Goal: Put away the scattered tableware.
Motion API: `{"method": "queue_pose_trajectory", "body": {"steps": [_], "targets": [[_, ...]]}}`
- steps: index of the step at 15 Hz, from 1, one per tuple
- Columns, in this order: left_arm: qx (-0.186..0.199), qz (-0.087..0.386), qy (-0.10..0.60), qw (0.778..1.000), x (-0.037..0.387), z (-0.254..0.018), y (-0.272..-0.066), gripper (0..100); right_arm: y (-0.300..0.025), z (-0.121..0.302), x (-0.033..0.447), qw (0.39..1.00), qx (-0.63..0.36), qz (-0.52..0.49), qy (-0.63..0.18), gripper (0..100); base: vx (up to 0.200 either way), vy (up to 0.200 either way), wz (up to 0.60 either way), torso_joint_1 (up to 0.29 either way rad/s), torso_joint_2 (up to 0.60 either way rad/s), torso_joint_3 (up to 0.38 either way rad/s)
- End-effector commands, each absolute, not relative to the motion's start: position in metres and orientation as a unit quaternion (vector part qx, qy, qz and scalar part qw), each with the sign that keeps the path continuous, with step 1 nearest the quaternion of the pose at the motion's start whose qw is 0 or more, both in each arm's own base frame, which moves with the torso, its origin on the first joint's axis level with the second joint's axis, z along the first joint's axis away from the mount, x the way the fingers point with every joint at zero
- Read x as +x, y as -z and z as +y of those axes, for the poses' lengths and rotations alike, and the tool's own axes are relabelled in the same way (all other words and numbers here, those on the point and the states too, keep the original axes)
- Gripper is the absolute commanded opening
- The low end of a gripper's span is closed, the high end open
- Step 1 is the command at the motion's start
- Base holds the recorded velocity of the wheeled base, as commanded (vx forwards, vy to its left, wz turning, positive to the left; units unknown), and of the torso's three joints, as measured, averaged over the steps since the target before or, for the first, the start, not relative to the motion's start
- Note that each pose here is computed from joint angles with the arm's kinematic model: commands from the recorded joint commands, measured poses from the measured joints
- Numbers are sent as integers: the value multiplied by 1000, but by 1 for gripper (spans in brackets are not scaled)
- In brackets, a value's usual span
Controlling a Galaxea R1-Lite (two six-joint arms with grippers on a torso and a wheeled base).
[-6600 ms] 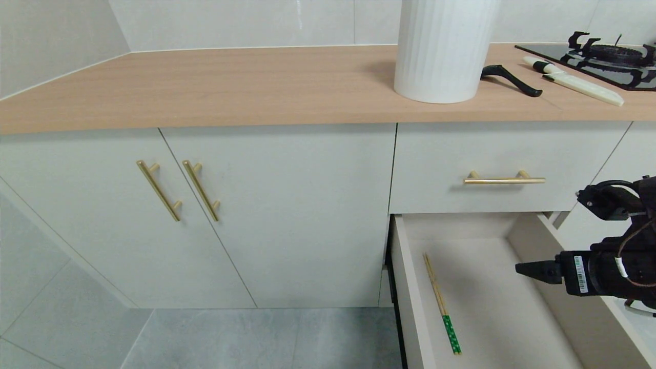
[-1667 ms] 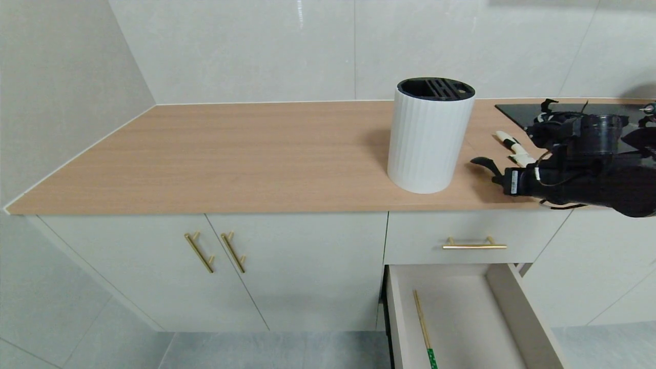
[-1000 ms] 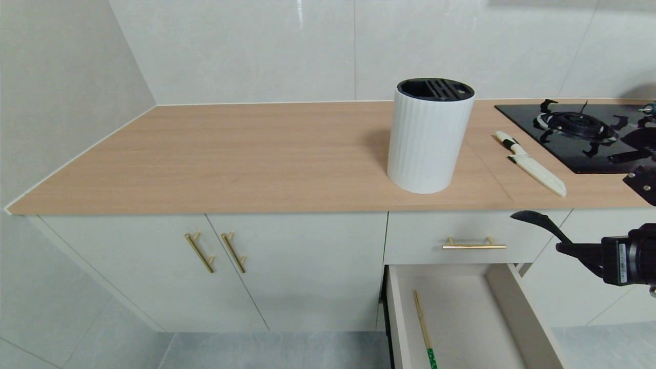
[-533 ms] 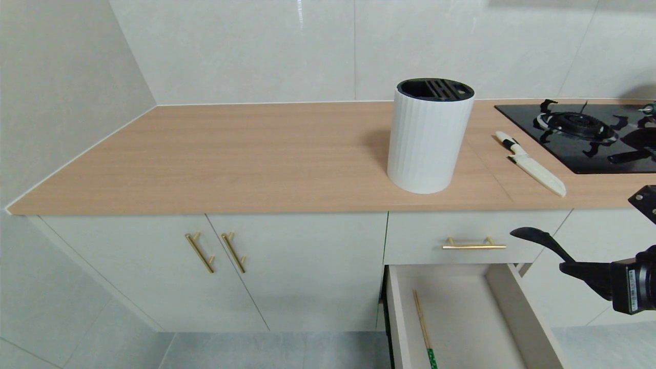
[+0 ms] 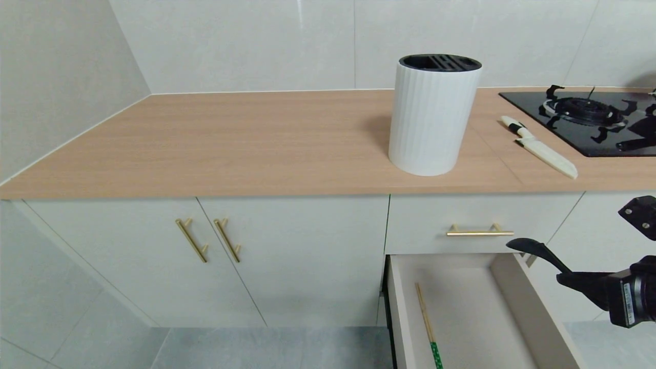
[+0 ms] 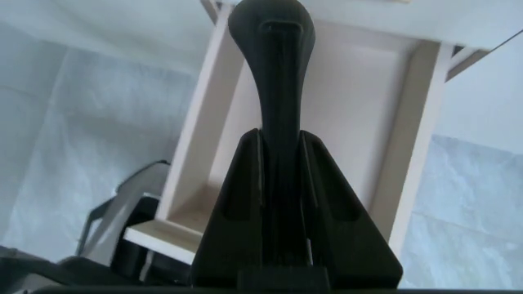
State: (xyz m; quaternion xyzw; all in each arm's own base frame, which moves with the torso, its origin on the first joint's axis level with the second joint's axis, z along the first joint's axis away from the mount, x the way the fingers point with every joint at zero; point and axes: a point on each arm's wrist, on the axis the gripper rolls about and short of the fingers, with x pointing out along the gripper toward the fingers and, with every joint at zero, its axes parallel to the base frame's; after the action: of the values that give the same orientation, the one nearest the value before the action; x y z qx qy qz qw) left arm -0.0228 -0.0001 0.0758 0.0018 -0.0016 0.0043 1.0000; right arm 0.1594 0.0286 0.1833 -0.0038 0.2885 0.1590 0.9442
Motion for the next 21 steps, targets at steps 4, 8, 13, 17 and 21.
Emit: {"method": "queue_pose_trajectory", "body": {"steps": [4, 8, 13, 17, 21], "targets": [[2, -2, -5, 1000, -23, 0, -76, 100, -177, 30, 161, 939, -12, 301, -165, 0, 0, 0, 0, -215, 471, 260], [2, -2, -5, 1000, -23, 0, -76, 100, -174, 32, 162, 936, -12, 310, -168, 0, 0, 0, 0, -201, 463, 257], [2, -2, -5, 1000, -23, 0, -76, 100, -170, 32, 165, 932, -12, 319, -169, 0, 0, 0, 0, -181, 452, 265], [2, -2, -5, 1000, -23, 0, -76, 100, -169, 32, 165, 932, -13, 321, -168, 0, 0, 0, 0, -71, 184, 104], [2, -2, -5, 1000, -23, 0, -76, 100, -163, 33, 171, 926, -13, 338, -167, 0, 0, 0, 0, -3, 10, 13]]}}
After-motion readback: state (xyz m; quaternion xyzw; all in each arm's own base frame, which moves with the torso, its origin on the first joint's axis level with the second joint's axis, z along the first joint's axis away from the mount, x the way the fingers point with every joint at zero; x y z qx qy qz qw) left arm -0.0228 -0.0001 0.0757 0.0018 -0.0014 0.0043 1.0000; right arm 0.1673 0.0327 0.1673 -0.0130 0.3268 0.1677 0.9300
